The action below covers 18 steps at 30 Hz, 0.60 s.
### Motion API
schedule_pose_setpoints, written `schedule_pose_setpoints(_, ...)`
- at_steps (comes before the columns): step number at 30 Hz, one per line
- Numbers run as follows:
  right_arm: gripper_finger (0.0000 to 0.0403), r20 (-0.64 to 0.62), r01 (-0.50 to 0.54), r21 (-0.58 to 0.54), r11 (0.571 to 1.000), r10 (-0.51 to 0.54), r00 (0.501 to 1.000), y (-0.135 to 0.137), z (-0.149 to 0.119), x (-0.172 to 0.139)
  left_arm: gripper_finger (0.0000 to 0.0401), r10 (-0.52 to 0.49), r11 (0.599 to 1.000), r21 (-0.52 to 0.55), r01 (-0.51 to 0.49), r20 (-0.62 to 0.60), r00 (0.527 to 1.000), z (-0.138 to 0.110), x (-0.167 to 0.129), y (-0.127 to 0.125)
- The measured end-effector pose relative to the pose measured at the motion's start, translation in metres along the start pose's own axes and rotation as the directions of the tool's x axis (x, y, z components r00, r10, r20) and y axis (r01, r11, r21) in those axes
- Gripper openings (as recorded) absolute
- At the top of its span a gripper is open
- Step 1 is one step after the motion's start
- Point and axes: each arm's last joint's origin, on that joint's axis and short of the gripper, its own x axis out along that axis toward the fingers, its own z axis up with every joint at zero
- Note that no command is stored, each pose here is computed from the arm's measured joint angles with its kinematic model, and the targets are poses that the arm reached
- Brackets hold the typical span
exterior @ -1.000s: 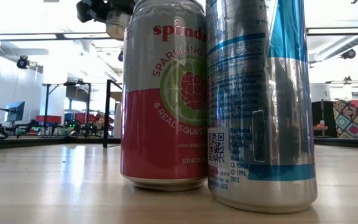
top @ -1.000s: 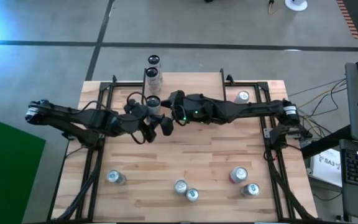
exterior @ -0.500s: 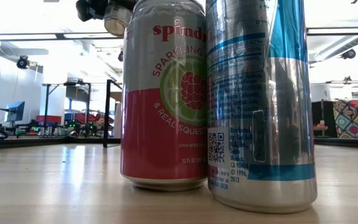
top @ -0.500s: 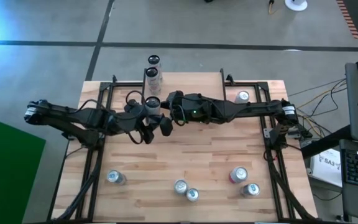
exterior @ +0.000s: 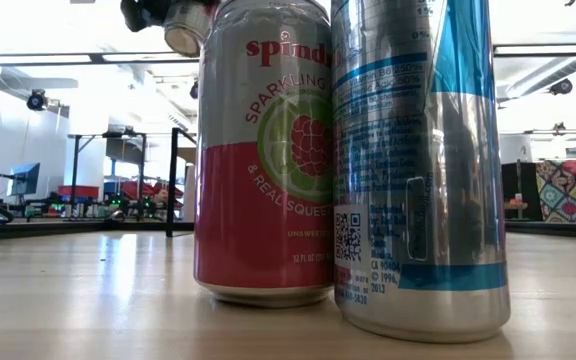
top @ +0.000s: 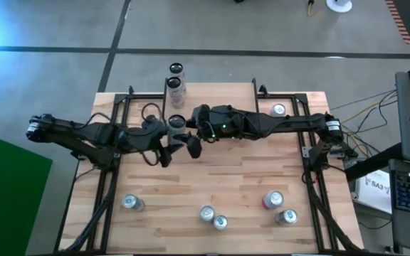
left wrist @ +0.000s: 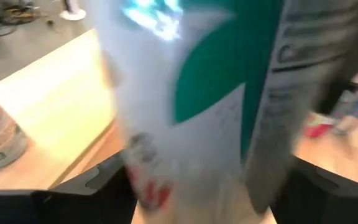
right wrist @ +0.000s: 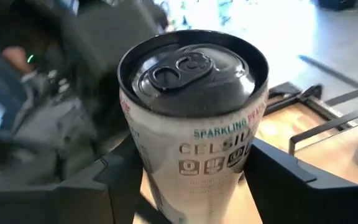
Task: Place canned beverage on shelf
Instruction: Put the white-pink soda can on the shelf aligned with the other white-pink soda cans
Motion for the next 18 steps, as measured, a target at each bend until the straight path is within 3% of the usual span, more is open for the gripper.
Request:
schedule_pose_setpoints(6,0.0226,-0.041,-0.196,-0.081,0.977,0.194,0.98,-0.004,0.016,-0.02,0.0307,-0.179,0.984,0.0,0.18,0.046,0.983,0.01,-0.03,0.009)
schedule_pose_setpoints(9,0.0225,-0.083,-0.38,-0.104,0.919,0.373,0.924,-0.007,0.022,-0.027,0.0317,-0.351,0.937,0.023,0.35,0.074,0.934,0.016,-0.042,0.009)
schedule_pose_setpoints(12,0.0225,-0.097,-0.529,-0.102,0.842,0.521,0.848,-0.007,0.026,-0.03,0.0324,-0.432,0.902,0.037,0.431,0.093,0.897,0.018,-0.045,0.007)
schedule_pose_setpoints(15,0.0225,-0.087,-0.617,-0.121,0.777,0.611,0.787,-0.006,0.031,-0.032,0.0327,-0.457,0.889,0.036,0.456,0.103,0.883,0.02,-0.043,0.004)
schedule_pose_setpoints(18,0.0225,-0.076,-0.653,-0.137,0.745,0.649,0.757,-0.004,0.033,-0.033,0.0328,-0.538,0.843,0.04,0.537,0.084,0.839,0.021,-0.034,-0.006)
